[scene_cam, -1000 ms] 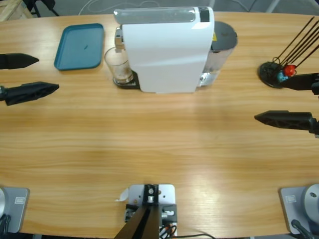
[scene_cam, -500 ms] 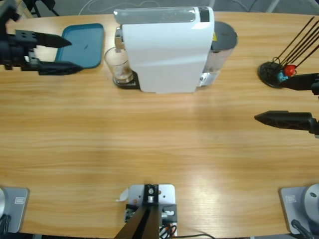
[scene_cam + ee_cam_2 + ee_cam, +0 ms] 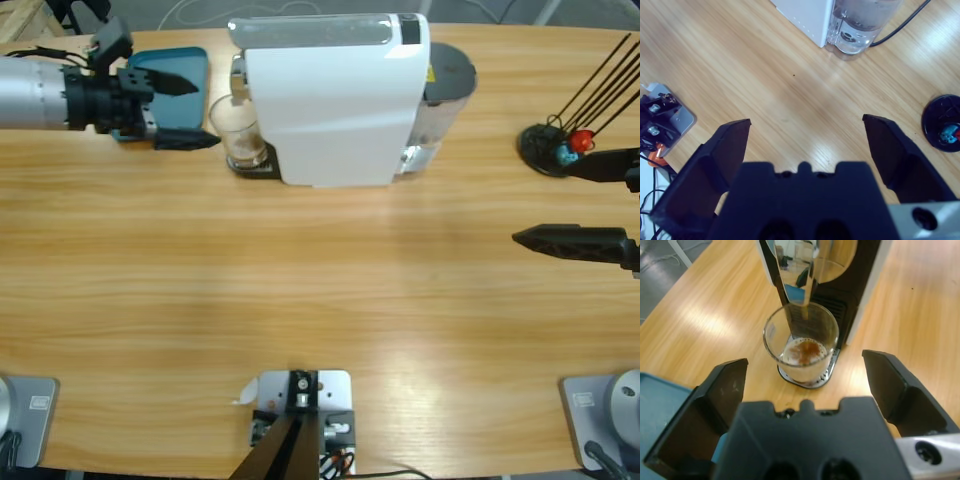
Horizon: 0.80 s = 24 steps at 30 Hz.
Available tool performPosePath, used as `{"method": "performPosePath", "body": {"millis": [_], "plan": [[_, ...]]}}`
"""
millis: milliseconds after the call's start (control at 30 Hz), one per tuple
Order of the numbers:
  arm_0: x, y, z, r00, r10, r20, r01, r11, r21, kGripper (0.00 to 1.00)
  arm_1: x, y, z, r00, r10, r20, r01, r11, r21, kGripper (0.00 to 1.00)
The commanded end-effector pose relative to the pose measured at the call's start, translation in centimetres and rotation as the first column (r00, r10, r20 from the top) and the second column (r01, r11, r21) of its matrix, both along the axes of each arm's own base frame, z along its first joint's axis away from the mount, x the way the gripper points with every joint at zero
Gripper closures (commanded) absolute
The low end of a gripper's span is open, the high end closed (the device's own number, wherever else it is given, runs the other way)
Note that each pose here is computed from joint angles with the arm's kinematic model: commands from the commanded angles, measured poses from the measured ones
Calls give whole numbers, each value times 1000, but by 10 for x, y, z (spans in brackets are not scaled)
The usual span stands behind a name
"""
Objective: Pour coffee
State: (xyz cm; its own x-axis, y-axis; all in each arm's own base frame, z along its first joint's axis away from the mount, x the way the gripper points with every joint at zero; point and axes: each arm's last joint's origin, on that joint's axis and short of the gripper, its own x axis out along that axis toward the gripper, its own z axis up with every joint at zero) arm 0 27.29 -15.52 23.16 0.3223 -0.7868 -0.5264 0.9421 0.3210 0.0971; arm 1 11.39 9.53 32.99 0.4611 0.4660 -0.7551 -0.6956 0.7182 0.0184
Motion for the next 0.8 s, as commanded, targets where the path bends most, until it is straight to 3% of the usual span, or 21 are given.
{"method": "performPosePath", "body": {"millis": [33,667,800], "plan": [[17,-29,-22,1000,-26,1,26,999,34,0,1,1,-7,1000,5,-16,-6,999,-46,0],[25,-49,-45,1000,-3,-10,3,999,53,2,-3,-2,-5,1000,7,-1,-7,999,-37,0],[26,-54,-46,1000,-12,-2,12,999,44,220,-3,-2,-6,1000,7,-3,-7,999,-40,0]]}}
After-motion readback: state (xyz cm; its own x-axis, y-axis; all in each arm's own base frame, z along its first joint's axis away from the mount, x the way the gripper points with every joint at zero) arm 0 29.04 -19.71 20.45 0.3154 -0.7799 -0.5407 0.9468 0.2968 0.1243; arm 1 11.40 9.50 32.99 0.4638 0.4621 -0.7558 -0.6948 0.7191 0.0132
